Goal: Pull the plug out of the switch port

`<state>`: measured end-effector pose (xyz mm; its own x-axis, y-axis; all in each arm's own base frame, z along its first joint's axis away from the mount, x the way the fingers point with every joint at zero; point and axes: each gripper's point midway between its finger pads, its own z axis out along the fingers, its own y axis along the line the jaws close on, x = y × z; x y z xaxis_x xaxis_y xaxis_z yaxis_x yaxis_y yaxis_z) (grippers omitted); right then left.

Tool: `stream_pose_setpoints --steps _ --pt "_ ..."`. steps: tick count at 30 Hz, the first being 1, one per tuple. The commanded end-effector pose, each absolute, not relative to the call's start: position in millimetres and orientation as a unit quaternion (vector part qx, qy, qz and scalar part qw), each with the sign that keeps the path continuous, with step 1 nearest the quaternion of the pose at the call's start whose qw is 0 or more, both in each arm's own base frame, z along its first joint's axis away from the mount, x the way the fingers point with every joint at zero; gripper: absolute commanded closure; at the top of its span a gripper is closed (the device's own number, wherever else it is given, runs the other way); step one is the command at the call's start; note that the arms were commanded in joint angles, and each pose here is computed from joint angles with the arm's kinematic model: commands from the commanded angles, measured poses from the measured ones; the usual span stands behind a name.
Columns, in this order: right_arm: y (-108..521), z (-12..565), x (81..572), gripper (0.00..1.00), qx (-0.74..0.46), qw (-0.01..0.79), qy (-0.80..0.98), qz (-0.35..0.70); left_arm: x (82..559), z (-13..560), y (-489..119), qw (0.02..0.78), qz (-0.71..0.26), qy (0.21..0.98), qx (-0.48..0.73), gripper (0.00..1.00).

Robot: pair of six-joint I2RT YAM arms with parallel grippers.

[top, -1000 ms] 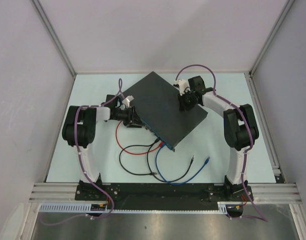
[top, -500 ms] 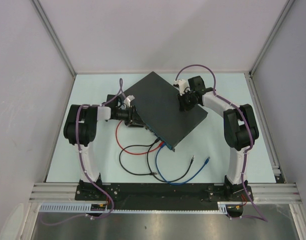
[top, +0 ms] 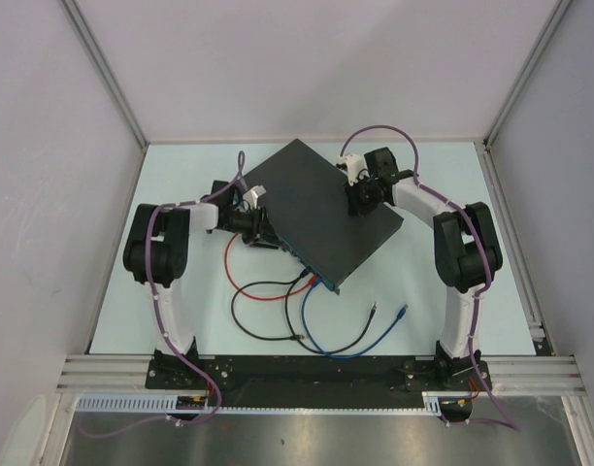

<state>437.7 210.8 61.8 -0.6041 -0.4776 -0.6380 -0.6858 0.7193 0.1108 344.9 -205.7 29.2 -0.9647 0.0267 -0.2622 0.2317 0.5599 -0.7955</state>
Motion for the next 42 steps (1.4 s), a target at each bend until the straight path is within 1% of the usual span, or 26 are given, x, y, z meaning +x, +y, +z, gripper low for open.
stream_pose_setpoints --steps 1,8,9,10,12,13,15,17,19,21,22,24,26,29,32,42 --pt "185.1 -13.2 400.7 0.90 -0.332 0.188 0.916 0.125 337.0 -21.4 -180.0 0.102 -0.320 0.939 0.078 0.62" --pt "186.9 -12.1 400.7 0.89 -0.337 0.190 0.914 0.121 326.3 -30.1 -153.1 0.092 -0.244 0.965 0.043 0.61" --pt "185.9 -12.8 401.0 0.89 -0.337 0.190 0.914 0.120 326.4 -23.2 -150.9 0.102 -0.249 0.962 0.042 0.61" --pt "186.5 -12.1 401.3 0.90 -0.337 0.191 0.914 0.120 316.5 -24.1 -148.1 0.095 -0.249 0.963 0.036 0.60" --pt "186.3 -12.6 402.4 0.89 -0.337 0.193 0.914 0.118 317.1 -7.6 -140.4 0.126 -0.234 0.963 0.039 0.59" --pt "186.9 -13.2 402.0 0.89 -0.338 0.192 0.914 0.118 307.1 -7.6 -136.7 0.123 -0.230 0.965 0.040 0.59" --pt "188.1 -13.7 402.0 0.89 -0.338 0.193 0.914 0.118 304.6 -1.2 -131.6 0.136 -0.220 0.965 0.038 0.58" --pt "189.4 -13.6 403.4 0.89 -0.339 0.195 0.913 0.118 311.8 10.8 -130.5 0.163 -0.217 0.961 0.054 0.57" --pt "192.8 -14.4 401.9 0.89 -0.342 0.194 0.912 0.120 325.9 28.0 -148.1 0.190 -0.264 0.941 0.092 0.56" --pt "193.9 -15.8 401.8 0.89 -0.342 0.193 0.912 0.121 335.2 40.6 -161.4 0.207 -0.301 0.924 0.114 0.53" --pt "195.0 -16.4 401.0 0.89 -0.343 0.192 0.911 0.121 343.0 52.1 -173.8 0.227 -0.336 0.905 0.130 0.52" --pt "195.5 -16.1 401.0 0.89 -0.344 0.192 0.911 0.121 348.8 56.0 -183.3 0.235 -0.354 0.893 0.146 0.48" --pt "195.2 -15.6 400.7 0.89 -0.345 0.191 0.911 0.120 355.2 58.2 -192.1 0.239 -0.355 0.888 0.170 0.45" --pt "193.5 -15.1 400.2 0.89 -0.347 0.190 0.911 0.118 363.2 57.1 -194.5 0.249 -0.344 0.886 0.184 0.44" --pt "192.9 -13.9 400.5 0.89 -0.347 0.191 0.911 0.118 368.7 53.7 -197.3 0.264 -0.342 0.881 0.191 0.44" --pt "189.6 -14.3 402.2 0.89 -0.341 0.191 0.912 0.120 366.2 51.1 -212.9 0.238 -0.375 0.873 0.202 0.47"
